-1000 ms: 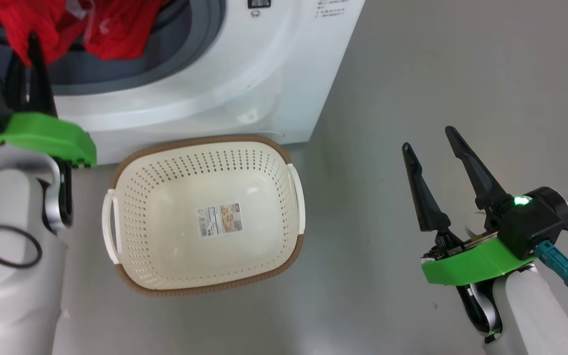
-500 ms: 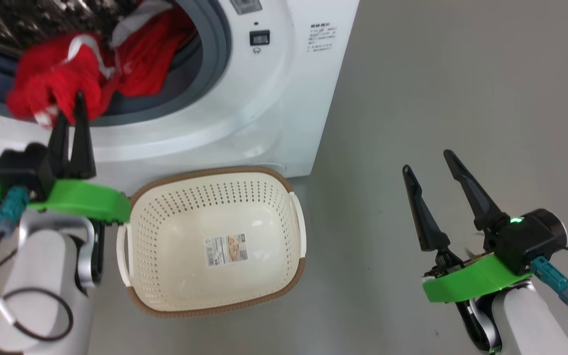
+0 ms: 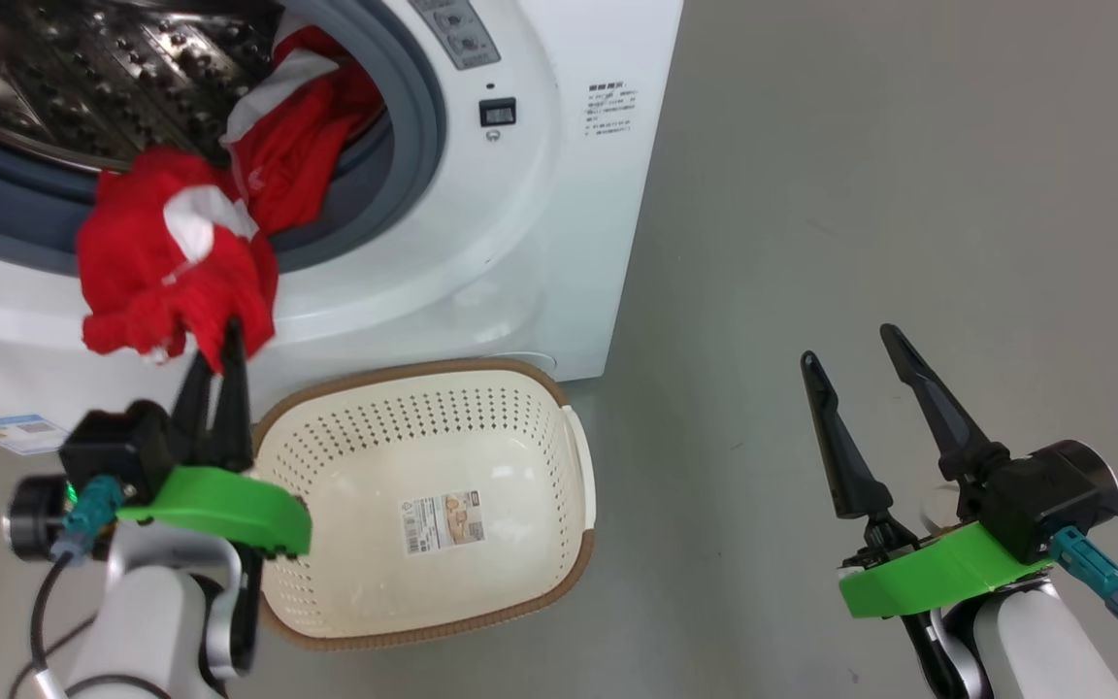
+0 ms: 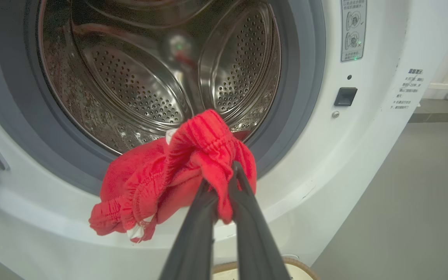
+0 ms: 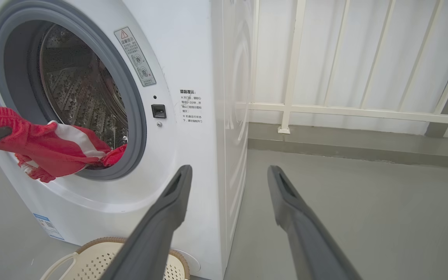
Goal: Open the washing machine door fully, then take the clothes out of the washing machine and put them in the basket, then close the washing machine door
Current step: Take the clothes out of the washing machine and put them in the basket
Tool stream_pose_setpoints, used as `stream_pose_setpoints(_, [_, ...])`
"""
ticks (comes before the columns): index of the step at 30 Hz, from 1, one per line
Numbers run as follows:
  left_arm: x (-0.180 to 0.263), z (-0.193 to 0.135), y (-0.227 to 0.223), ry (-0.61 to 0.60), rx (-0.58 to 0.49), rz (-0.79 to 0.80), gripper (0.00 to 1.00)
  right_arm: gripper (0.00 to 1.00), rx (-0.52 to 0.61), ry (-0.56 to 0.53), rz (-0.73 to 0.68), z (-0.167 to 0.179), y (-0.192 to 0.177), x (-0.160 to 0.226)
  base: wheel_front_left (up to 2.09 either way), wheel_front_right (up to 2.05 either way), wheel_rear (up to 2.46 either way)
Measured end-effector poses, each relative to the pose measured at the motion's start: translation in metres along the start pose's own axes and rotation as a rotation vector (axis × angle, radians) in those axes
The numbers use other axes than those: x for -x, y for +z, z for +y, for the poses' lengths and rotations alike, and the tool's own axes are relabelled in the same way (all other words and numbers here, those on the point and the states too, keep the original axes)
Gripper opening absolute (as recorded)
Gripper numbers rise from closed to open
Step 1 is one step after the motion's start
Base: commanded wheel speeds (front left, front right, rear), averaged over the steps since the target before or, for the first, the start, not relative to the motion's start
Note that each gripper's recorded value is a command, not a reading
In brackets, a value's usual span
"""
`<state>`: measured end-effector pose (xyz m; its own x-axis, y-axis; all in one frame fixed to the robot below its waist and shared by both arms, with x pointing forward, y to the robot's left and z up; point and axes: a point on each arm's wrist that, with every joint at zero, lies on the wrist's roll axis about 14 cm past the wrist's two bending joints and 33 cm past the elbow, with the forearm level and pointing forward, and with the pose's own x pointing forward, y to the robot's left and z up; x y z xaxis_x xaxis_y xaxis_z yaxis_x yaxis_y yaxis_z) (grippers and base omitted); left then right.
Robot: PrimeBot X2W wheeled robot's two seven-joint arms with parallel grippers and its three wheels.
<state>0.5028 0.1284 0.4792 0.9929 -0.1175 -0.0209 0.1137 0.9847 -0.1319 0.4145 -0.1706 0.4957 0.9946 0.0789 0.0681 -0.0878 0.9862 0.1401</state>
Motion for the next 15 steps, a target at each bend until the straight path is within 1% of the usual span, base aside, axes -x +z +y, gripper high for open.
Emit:
stream_pose_setpoints(8, [0.011,0.000,-0.065,0.005,0.070,0.194,0.00,1.00,-0.007,-0.001,0.029,0.000,-0.012,-0.003,0.00,0.00,0.00])
stream_pose_setpoints(11, [0.018,-0.005,-0.093,-0.003,0.102,0.276,0.00,1.00,-0.007,-0.004,0.042,-0.002,-0.017,-0.004,0.00,0.00,0.00])
stream_pose_setpoints(15, [0.024,-0.017,-0.122,-0.041,0.121,0.367,0.00,1.00,-0.011,-0.005,0.061,-0.003,-0.024,-0.006,0.00,0.00,0.00])
